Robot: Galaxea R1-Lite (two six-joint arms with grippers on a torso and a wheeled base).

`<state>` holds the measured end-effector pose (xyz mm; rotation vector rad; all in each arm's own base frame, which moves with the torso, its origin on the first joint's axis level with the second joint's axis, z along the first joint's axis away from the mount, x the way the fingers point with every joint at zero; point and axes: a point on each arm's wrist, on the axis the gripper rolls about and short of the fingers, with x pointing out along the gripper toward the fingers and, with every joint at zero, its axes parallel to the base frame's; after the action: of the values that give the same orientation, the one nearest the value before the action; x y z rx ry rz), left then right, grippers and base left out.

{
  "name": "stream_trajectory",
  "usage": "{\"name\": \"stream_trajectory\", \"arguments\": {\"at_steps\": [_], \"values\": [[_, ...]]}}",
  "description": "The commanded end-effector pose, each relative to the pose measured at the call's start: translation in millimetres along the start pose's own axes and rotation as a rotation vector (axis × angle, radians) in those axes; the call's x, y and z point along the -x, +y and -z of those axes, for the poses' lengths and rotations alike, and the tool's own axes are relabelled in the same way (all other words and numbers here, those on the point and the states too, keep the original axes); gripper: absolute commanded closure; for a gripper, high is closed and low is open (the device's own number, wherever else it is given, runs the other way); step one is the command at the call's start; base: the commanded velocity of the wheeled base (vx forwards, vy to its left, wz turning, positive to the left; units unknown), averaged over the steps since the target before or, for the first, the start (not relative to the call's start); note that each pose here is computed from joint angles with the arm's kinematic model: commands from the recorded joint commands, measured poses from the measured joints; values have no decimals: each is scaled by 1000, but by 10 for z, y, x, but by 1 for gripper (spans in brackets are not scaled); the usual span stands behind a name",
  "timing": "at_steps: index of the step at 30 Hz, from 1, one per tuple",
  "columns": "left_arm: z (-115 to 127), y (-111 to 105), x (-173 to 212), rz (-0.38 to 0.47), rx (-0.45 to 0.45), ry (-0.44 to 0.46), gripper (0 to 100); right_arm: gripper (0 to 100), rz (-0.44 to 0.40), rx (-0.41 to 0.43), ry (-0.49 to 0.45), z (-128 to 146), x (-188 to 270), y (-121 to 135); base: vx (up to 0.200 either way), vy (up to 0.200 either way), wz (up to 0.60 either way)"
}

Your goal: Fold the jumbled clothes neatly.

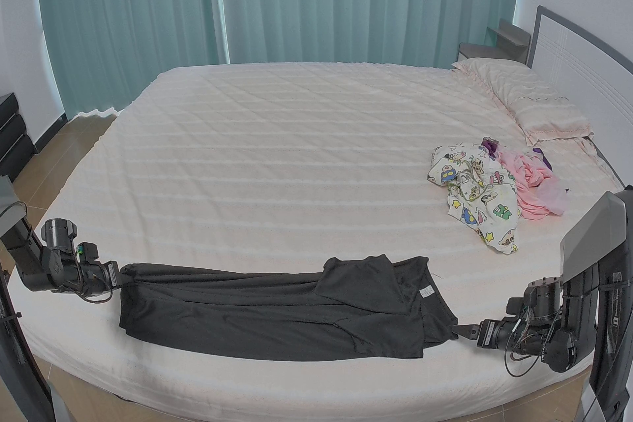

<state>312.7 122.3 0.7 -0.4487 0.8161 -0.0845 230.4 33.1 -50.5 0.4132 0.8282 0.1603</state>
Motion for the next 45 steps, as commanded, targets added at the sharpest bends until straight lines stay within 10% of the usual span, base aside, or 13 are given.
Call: {"name": "stream_trajectory", "arguments": {"at_steps": [1,14,28,45], "values": [[-148,178,129,-39,30,-29,100,0,-6,3,-13,-14,-1,7,0,0,0],[-711,728,1020,-109,168,-111,100,0,-6,0,-17,-23,-9,1,0,0,0],[-621,-373,1147,38,158,88,100,0,-10,2,-20,-29,1,11,0,0,0],[-171,-1600,798,-35,81,274,100,0,-13,2,-27,-43,10,19,0,0,0]]}}
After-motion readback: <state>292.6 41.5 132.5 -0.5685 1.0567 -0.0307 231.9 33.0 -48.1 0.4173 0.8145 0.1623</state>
